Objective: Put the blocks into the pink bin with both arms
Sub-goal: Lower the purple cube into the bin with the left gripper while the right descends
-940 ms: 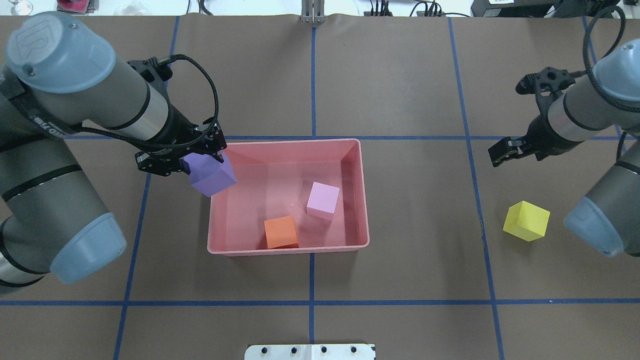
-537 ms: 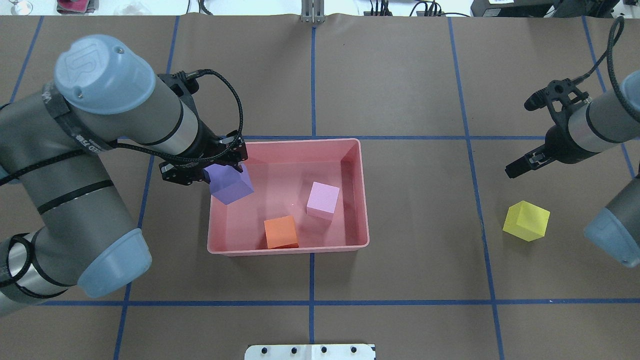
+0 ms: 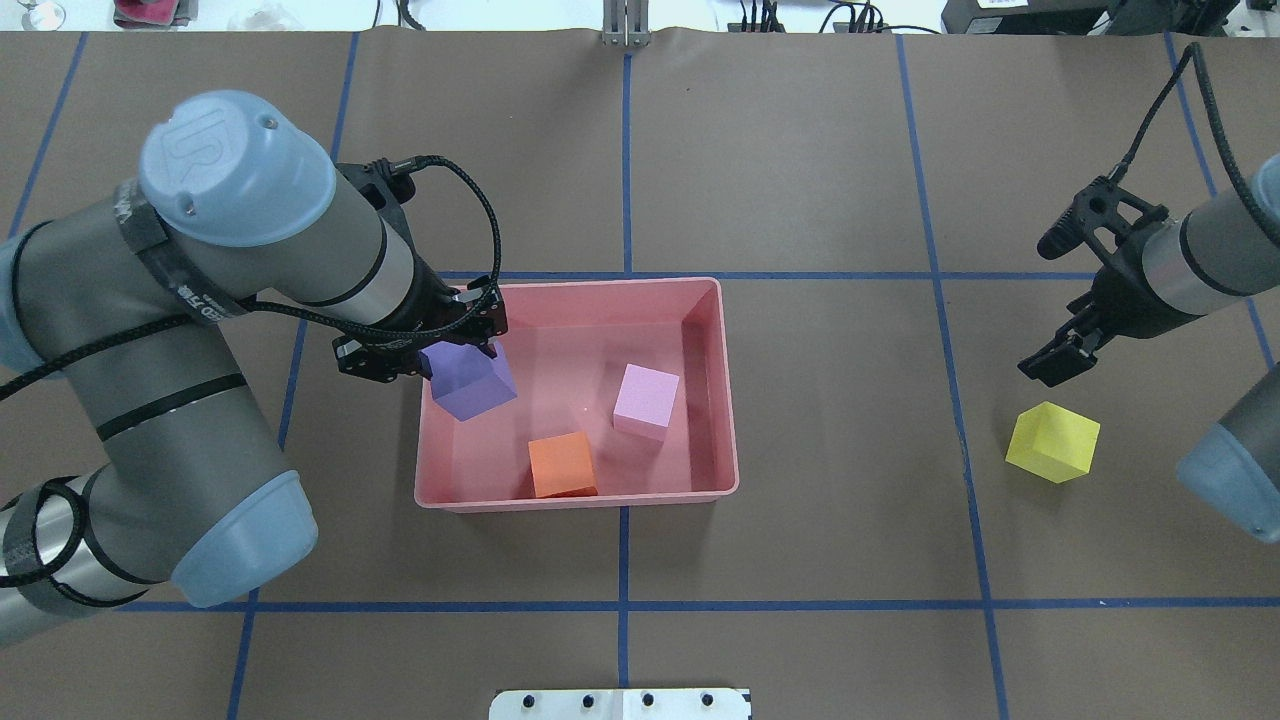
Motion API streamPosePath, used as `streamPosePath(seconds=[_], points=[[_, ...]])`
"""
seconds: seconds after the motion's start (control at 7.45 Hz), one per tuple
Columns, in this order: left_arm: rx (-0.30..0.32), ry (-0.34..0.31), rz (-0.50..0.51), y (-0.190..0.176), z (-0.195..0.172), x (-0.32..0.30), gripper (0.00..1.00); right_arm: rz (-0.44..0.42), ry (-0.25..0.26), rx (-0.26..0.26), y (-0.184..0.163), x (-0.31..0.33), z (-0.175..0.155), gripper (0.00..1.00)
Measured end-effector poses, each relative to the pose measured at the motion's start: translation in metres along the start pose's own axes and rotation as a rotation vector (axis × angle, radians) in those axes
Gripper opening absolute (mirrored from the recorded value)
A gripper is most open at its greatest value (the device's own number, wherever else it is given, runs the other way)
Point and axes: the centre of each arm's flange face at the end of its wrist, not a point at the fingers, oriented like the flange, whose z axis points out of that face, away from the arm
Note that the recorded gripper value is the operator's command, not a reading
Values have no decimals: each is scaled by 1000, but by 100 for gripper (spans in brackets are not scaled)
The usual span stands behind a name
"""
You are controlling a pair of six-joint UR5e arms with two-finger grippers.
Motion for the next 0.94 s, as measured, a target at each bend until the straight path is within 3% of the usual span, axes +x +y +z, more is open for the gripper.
streamPosePath(seconds=[0.13, 0.27, 0.94], points=[[-4, -6, 3, 2, 4, 1, 0, -20, -16, 1, 5, 0, 7, 100], [-8, -12, 6, 4, 10, 5, 99, -25, -30, -3, 9, 0, 13, 100], [33, -33, 49, 10, 30, 23, 100, -13, -54, -31, 16, 5, 26, 100]])
